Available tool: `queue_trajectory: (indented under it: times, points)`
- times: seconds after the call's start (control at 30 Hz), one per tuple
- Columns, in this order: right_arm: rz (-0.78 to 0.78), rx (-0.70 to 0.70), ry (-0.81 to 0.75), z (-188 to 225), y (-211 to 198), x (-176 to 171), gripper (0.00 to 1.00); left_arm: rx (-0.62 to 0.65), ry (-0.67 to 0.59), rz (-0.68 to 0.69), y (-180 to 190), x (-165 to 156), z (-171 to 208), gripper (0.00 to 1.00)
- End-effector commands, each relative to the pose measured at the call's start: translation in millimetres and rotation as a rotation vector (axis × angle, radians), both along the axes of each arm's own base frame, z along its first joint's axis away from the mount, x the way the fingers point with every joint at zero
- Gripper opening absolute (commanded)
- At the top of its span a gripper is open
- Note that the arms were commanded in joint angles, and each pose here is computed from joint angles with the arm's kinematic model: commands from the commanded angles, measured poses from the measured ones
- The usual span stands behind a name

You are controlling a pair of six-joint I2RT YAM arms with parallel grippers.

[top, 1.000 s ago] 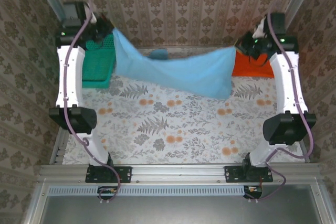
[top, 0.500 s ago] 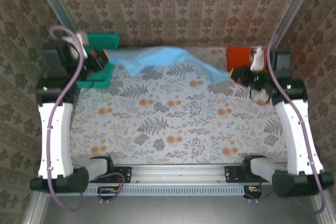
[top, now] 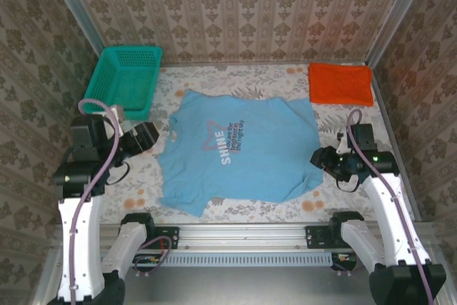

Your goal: Fold and stack the t-shirts

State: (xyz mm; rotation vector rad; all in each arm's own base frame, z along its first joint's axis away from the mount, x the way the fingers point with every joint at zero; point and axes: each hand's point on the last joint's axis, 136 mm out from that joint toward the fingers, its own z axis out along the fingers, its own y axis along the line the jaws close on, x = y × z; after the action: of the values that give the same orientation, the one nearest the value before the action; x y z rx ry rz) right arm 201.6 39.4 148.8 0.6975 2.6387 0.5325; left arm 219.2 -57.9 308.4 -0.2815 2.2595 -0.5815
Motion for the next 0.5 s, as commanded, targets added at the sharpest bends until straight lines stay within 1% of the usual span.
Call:
queue_trajectory:
  times: [0.0,0.03,0.1,0.17,0.2,0.27,0.33,0.4,0.47]
  points:
    - [-0.151,-0.131,0.0,11.1,-33.6,16.2,0.49,0.01,-0.067,0.042,6.0,42.9,18.1,0.84]
    - [-0.159,-0.135,-0.007,12.3,-35.2,22.9,0.5,-0.005,-0.066,0.04,3.4,54.0,17.9,0.83]
    - [-0.146,-0.11,-0.019,12.0,-31.2,40.4,0.5,-0.03,0.005,0.035,-6.1,80.1,1.6,0.82]
    - [-0.14,-0.074,-0.004,6.6,-25.8,52.6,0.51,0.005,0.096,0.021,-17.7,97.1,-24.3,0.82]
    - [-0.141,-0.063,0.02,0.8,-24.3,55.5,0.51,0.021,0.167,0.027,-21.5,101.2,-40.7,0.82]
    - [-0.15,-0.068,0.085,-11.1,-25.4,53.1,0.55,0.016,0.281,0.021,-33.7,102.0,-70.1,0.81]
    - [-0.136,-0.049,0.145,-22.2,-20.3,45.4,0.58,0.066,0.433,0.066,-31.9,86.9,-98.8,0.8]
    - [-0.103,-0.048,0.234,-36.6,-14.7,30.4,0.63,0.134,0.64,0.128,-19.7,56.0,-126.8,0.8]
    - [-0.07,-0.044,0.323,-50.6,-10.4,15.4,0.63,0.198,0.821,0.175,-7.2,23.8,-146.7,0.8]
